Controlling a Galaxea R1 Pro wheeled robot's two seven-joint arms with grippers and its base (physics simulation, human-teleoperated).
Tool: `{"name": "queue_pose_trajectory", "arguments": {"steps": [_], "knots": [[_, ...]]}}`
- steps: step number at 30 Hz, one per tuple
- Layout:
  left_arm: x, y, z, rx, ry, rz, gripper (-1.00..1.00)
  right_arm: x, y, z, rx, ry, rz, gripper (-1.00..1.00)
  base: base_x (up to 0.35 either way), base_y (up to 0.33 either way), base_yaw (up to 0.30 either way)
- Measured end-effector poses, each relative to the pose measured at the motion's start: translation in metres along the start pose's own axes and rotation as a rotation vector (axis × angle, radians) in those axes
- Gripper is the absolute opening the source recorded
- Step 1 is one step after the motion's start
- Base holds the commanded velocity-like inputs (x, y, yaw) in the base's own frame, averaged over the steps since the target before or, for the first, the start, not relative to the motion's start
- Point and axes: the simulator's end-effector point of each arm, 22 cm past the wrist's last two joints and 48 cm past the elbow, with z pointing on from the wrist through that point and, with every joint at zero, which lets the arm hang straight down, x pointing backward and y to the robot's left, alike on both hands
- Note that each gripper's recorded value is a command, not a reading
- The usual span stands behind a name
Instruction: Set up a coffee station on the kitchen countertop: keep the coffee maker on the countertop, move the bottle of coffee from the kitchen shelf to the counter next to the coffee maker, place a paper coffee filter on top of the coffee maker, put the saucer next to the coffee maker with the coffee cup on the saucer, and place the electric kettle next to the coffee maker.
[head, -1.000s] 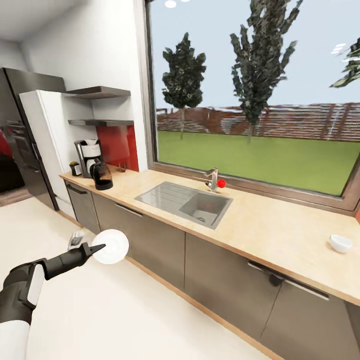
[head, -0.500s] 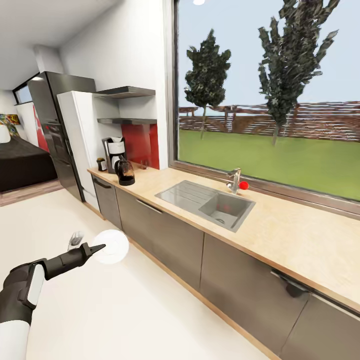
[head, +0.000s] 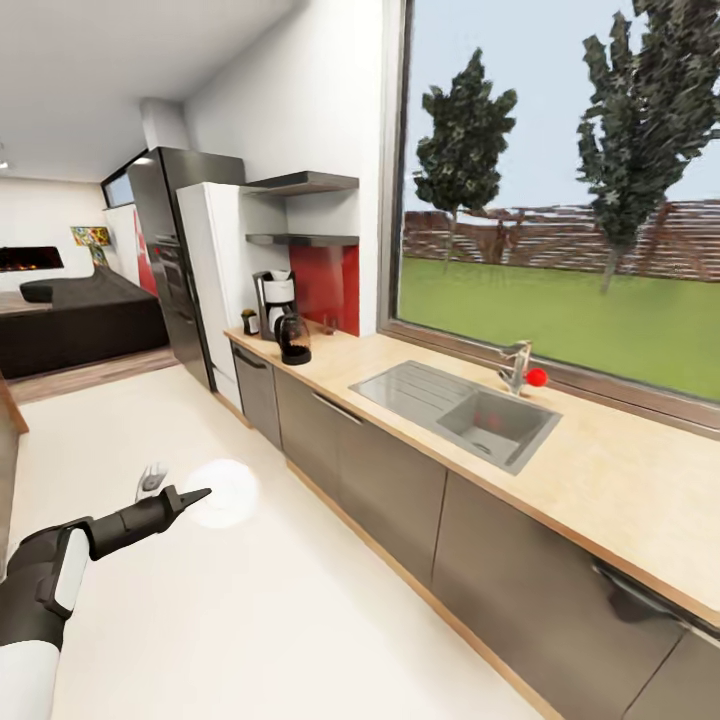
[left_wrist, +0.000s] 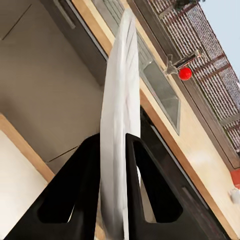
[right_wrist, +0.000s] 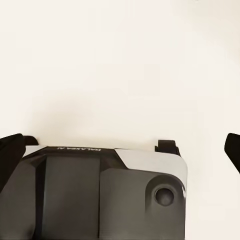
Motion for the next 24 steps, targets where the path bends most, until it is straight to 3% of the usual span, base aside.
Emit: {"name": "queue_pose_trajectory", "arguments": {"steps": [18,24], "knots": [[0.0027,0.004,0.0018,-0.005,0.005,-0.004,-1.0,0.0032,-0.0005,0.0014,0.001,0.008,0.001,1.0,0.021,0.0,0.275],[0.0036,0.0049,0.0018,-0.007,0.007,-0.006,-1.0,0.0044,-0.0007,0.0016,0.001,0.01,0.002,1.0,0.236,0.0,0.275]]}}
